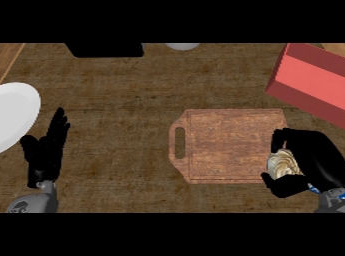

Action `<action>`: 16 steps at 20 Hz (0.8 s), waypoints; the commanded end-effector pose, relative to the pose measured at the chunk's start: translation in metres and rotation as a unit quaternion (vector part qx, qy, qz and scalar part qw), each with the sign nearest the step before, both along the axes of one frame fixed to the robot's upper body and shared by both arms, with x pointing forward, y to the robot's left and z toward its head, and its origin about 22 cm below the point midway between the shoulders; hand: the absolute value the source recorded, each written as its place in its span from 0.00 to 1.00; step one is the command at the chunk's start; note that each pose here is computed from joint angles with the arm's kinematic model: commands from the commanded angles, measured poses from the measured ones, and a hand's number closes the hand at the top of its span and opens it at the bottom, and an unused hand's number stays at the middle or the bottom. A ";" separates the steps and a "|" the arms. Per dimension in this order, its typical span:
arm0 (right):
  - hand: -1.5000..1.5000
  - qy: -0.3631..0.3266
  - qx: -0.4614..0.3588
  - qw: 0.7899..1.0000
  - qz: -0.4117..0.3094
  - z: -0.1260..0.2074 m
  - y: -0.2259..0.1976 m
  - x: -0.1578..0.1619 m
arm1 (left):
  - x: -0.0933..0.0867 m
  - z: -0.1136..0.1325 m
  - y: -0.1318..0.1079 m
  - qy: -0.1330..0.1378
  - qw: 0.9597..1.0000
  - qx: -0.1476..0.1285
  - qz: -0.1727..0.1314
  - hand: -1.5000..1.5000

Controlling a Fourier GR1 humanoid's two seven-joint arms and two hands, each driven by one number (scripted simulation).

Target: Pick the cupcake from the cutting board and place it in the cardboard box

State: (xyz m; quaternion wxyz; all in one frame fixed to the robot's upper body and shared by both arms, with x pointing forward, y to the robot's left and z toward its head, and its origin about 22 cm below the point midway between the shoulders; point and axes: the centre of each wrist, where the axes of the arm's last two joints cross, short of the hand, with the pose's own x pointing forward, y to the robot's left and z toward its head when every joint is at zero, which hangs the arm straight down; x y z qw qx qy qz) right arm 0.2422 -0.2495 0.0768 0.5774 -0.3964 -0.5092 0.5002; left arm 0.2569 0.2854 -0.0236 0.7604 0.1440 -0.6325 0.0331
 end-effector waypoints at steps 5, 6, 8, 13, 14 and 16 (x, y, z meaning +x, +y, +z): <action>1.00 -0.127 0.054 0.990 -0.013 0.096 -0.014 -0.039 | -0.001 -0.003 0.002 0.006 1.000 0.005 0.003 0.50; 1.00 -0.131 0.058 0.989 -0.036 0.096 -0.002 -0.046 | -0.003 -0.007 -0.002 -0.002 1.000 0.001 -0.007 0.50; 1.00 -0.152 0.042 0.987 -0.039 0.131 -0.016 -0.059 | -0.008 -0.008 -0.009 -0.007 1.000 0.000 0.008 0.50; 1.00 -0.167 0.034 0.982 -0.079 0.155 -0.039 -0.017 | 0.002 -0.006 -0.019 -0.002 1.000 0.006 -0.010 0.50; 1.00 -0.173 0.029 0.981 -0.083 0.156 -0.059 -0.018 | 0.015 -0.004 -0.016 -0.005 1.000 0.006 0.001 0.50; 1.00 -0.189 0.034 0.977 -0.092 0.167 -0.079 -0.013 | -0.003 -0.015 -0.010 0.000 1.000 0.006 -0.012 0.50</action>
